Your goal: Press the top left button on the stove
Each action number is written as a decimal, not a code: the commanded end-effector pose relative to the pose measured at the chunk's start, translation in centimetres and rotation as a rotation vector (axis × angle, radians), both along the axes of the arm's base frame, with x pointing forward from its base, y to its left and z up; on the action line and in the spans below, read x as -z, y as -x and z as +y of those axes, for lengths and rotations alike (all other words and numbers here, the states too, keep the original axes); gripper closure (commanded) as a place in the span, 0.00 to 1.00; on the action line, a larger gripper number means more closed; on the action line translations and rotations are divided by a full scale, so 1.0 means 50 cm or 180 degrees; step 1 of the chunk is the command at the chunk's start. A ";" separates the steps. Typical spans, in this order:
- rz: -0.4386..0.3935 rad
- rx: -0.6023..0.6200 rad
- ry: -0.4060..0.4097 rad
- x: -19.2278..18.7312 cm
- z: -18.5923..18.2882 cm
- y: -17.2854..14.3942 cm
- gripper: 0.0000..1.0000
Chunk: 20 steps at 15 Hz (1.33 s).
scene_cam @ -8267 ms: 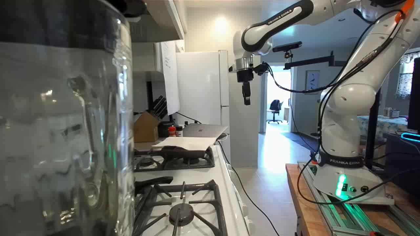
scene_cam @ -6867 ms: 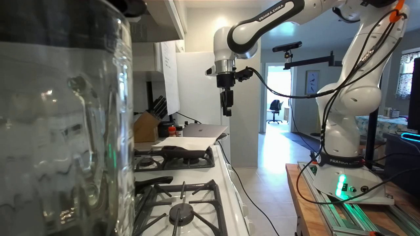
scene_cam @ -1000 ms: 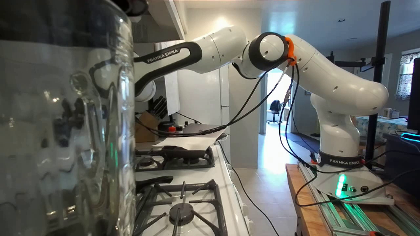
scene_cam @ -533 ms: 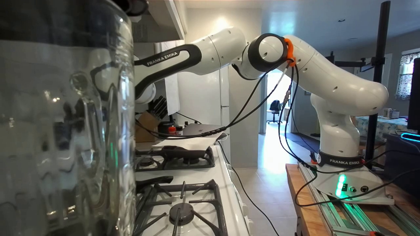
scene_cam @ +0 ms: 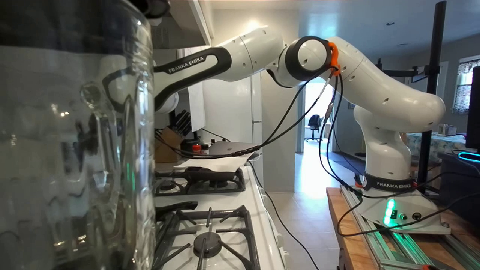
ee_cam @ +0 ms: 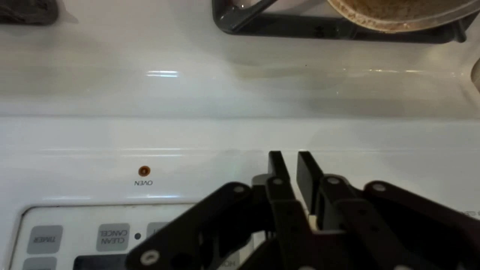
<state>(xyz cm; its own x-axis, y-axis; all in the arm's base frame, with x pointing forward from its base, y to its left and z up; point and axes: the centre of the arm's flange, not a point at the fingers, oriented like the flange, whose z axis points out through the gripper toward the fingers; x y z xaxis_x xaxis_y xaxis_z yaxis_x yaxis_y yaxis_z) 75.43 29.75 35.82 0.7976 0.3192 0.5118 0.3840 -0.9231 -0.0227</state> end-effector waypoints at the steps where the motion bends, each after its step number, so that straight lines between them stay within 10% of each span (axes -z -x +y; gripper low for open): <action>1: 0.0161 0.0039 0.0091 -0.055 -0.025 0.052 0.53; 9: 0.0019 0.0031 -0.0263 -0.063 -0.100 0.128 0.01; 20: -0.0043 0.0147 -0.0087 -0.093 -0.180 0.330 0.00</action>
